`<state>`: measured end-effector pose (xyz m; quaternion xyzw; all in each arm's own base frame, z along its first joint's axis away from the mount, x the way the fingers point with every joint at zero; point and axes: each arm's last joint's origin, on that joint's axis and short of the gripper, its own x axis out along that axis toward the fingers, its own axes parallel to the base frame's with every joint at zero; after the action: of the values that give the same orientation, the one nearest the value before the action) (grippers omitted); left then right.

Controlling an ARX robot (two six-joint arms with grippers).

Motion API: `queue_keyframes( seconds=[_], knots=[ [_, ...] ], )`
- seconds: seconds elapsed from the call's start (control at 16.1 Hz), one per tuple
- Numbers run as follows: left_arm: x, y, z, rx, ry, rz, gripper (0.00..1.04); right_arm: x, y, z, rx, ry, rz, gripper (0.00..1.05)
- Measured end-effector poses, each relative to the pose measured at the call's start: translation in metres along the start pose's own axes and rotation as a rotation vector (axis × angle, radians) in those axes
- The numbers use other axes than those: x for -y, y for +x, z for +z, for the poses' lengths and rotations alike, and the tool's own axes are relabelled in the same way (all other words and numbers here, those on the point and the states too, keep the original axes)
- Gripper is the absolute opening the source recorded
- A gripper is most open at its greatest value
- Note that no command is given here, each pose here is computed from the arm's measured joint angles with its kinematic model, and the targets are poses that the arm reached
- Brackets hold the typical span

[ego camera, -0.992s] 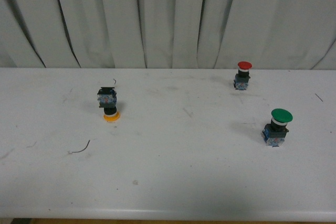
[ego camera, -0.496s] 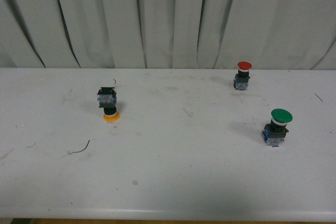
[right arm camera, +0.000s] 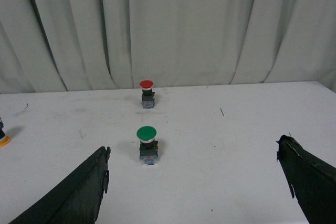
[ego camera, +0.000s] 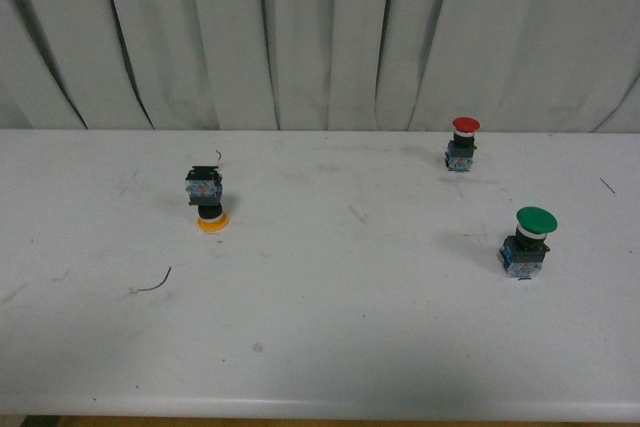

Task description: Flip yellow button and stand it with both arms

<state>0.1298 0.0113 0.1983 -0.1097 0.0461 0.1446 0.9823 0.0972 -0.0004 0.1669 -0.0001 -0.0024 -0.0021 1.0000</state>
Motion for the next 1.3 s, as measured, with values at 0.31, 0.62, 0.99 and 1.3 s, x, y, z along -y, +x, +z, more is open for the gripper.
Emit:
queue_keyframes(
  seconds=[0.31, 0.62, 0.99, 1.3],
  knots=[
    [0.040, 0.091, 0.033, 0.008, 0.023, -0.143, 0.98, 0.000, 0.000, 0.000, 0.000, 0.000, 0.000, 0.98],
    [0.121, 0.193, -0.002, -0.238, 0.159, -0.276, 0.98, 0.000, 0.000, 0.000, 0.000, 0.000, 0.000, 0.98],
    [0.165, 0.259, -0.055, -0.486, 0.337, -0.348, 0.98, 0.000, 0.000, 0.000, 0.000, 0.000, 0.000, 0.98],
    [0.148, 0.288, -0.069, -0.630, 0.321, -0.258, 0.98, 0.000, 0.000, 0.000, 0.000, 0.000, 0.000, 0.98]
  ],
)
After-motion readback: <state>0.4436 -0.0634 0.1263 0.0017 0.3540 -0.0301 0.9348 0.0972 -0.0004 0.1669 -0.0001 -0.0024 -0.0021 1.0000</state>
